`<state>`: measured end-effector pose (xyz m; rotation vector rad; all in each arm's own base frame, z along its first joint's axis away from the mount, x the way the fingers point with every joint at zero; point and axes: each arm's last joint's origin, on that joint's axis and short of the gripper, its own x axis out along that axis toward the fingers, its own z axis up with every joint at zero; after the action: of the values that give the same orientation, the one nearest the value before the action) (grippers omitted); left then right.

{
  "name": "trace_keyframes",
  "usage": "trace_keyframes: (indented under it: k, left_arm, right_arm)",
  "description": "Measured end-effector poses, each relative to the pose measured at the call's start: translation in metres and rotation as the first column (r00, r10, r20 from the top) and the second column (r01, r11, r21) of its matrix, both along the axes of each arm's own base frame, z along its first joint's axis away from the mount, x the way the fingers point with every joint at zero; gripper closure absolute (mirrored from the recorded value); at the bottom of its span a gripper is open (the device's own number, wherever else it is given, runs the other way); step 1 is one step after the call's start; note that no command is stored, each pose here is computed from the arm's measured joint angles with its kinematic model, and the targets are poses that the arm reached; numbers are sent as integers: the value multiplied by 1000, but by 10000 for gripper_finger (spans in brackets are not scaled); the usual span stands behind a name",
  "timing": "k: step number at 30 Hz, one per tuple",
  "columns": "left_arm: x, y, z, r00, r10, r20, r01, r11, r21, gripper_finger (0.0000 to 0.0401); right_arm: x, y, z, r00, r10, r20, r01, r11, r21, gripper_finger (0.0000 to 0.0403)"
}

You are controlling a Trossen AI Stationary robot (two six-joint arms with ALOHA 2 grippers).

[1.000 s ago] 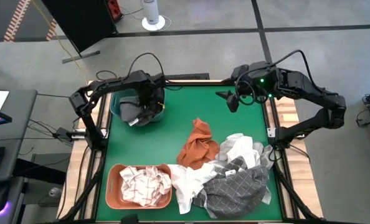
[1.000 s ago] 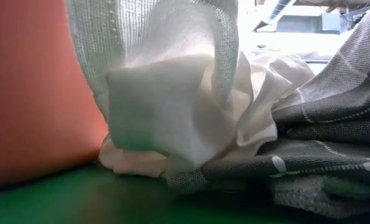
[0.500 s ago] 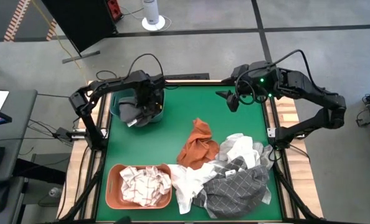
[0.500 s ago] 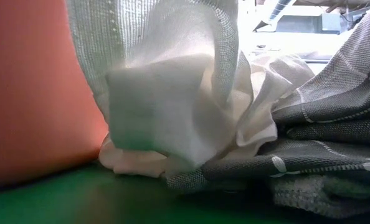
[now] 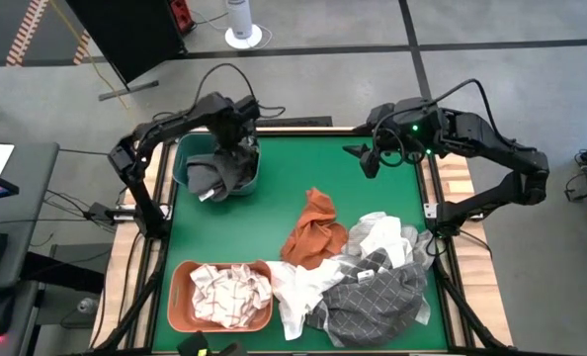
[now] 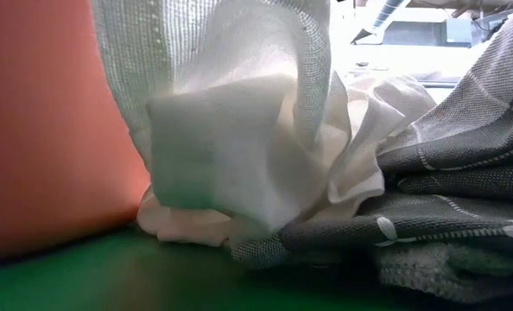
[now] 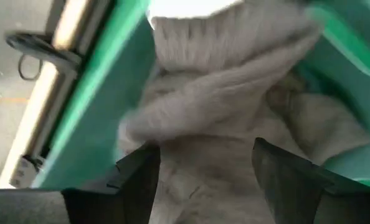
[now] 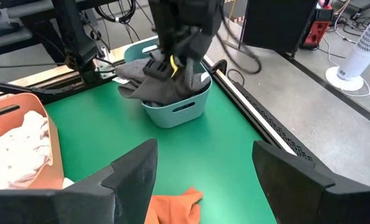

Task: Sort microfiber towel by color & place in baskets
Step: Put the black microfiber towel into the green bin

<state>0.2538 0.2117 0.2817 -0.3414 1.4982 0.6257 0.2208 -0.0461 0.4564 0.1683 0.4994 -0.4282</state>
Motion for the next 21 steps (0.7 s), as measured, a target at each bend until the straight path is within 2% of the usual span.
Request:
trace_keyframes:
  k: [3, 7, 15, 21]
  left_arm:
    - [-1, -1, 11, 999, -45, -12, 44, 999, -5, 158]
    - [-5, -1, 16, 999, -43, -27, 43, 999, -19, 158]
    - [-14, 5, 16, 995, 90, -35, -91, 995, -32, 158]
    - [-20, 0, 26, 992, 129, 4, -129, 991, -38, 158]
  right_arm:
    - [0, 0, -1, 1000, 0, -7, 0, 1000, 1, 112]
    - [0, 0, -1, 1000, 0, -9, 0, 1000, 2, 112]
    - [0, 0, -1, 1000, 4, -11, -4, 1000, -5, 112]
    - [0, 0, -1, 1000, 4, -11, -4, 1000, -5, 112]
